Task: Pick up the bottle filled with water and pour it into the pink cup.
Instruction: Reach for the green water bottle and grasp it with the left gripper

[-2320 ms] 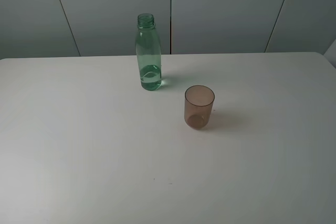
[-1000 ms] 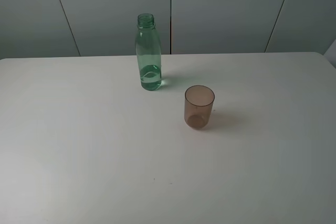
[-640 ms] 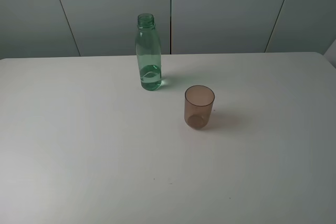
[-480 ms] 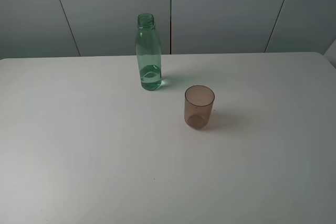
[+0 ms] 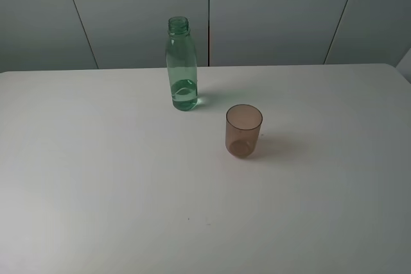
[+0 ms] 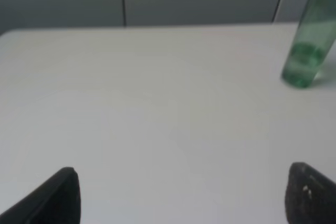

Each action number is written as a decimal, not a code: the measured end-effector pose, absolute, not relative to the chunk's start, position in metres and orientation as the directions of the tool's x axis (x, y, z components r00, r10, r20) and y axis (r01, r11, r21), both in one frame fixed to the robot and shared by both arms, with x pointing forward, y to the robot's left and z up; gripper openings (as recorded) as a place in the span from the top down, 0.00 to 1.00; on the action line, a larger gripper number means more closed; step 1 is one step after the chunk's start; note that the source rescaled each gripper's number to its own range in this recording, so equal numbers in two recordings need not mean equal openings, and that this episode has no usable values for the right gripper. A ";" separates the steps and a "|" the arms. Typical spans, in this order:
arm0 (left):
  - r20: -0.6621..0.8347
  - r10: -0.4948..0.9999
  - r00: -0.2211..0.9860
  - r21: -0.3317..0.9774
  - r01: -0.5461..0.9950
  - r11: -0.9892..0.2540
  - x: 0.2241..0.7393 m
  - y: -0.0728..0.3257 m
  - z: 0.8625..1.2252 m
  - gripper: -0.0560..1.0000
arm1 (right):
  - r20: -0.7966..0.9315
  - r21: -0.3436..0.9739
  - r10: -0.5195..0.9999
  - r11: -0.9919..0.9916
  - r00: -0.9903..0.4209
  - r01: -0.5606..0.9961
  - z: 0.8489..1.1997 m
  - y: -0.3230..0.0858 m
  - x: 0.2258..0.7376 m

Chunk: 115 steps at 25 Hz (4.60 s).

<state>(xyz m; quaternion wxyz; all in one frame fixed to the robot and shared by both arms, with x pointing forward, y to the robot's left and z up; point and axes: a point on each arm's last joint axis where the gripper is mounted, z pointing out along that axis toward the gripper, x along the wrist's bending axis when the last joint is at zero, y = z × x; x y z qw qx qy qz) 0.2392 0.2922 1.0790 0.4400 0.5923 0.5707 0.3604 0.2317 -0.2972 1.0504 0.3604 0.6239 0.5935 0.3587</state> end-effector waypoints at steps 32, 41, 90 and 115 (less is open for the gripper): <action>-0.042 0.902 0.429 0.661 0.689 -0.297 0.494 0.189 0.993 0.00 | 0.020 0.875 0.999 -0.036 0.038 0.482 1.050 -0.297 0.232; 0.012 0.915 0.403 0.641 0.699 -0.316 0.524 0.183 0.936 0.00 | 0.020 0.875 0.999 -0.036 0.038 0.482 1.050 -0.297 0.232; 0.015 0.751 0.660 0.898 0.321 -0.301 0.590 0.105 0.876 0.00 | 0.020 0.875 0.999 -0.036 0.038 0.482 1.050 -0.297 0.232; 0.016 0.779 0.627 0.926 0.285 -0.249 0.609 0.096 0.866 0.00 | 0.020 0.875 0.999 -0.036 0.038 0.482 1.050 -0.297 0.232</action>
